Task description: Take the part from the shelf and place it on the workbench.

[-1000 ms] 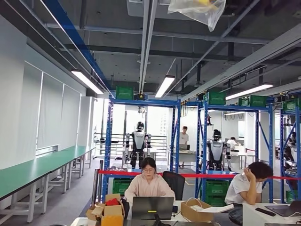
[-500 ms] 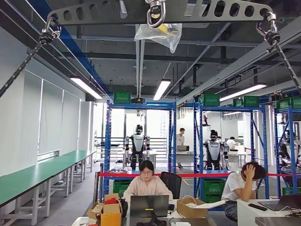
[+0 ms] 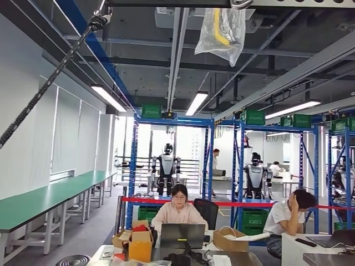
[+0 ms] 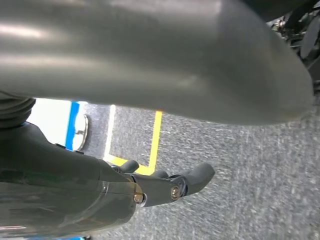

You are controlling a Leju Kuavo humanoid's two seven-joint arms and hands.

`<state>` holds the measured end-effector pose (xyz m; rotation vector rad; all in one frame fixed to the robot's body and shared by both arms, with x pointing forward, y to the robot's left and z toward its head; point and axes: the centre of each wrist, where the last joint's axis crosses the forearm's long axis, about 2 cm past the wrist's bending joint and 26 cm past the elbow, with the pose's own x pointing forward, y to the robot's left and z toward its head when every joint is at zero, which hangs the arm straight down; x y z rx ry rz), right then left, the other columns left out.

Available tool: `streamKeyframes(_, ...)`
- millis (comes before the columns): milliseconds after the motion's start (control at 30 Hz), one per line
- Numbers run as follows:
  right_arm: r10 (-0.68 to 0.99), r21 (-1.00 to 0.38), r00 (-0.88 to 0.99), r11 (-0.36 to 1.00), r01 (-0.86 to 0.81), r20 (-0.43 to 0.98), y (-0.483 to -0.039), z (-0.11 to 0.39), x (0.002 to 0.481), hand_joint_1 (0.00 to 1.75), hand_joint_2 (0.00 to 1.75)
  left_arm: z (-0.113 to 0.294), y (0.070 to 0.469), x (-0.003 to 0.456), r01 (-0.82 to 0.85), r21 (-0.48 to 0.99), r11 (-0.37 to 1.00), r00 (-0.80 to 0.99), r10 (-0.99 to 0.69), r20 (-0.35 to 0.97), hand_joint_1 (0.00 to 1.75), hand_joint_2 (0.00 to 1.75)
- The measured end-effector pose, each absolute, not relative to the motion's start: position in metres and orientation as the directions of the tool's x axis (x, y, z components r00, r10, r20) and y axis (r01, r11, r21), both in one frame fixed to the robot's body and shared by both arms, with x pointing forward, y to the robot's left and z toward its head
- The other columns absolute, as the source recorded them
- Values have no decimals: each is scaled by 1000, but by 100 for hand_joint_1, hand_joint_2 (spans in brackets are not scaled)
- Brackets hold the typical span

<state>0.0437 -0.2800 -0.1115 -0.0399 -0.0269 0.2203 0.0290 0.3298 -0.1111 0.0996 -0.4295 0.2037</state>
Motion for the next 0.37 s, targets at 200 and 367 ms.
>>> streamKeyframes(200, 210, -45, 977, 976, -212, -47, -284, -112, 36, 0, 175, -111, 324, 30, -212, 10, 977, 866, 183, 465, 0, 175)
streamKeyframes(367, 211, -56, 975, 975, -215, -62, -288, -113, 35, 0, 175, -112, 319, 33, -210, -6, 978, 869, 189, 457, 0, 175)
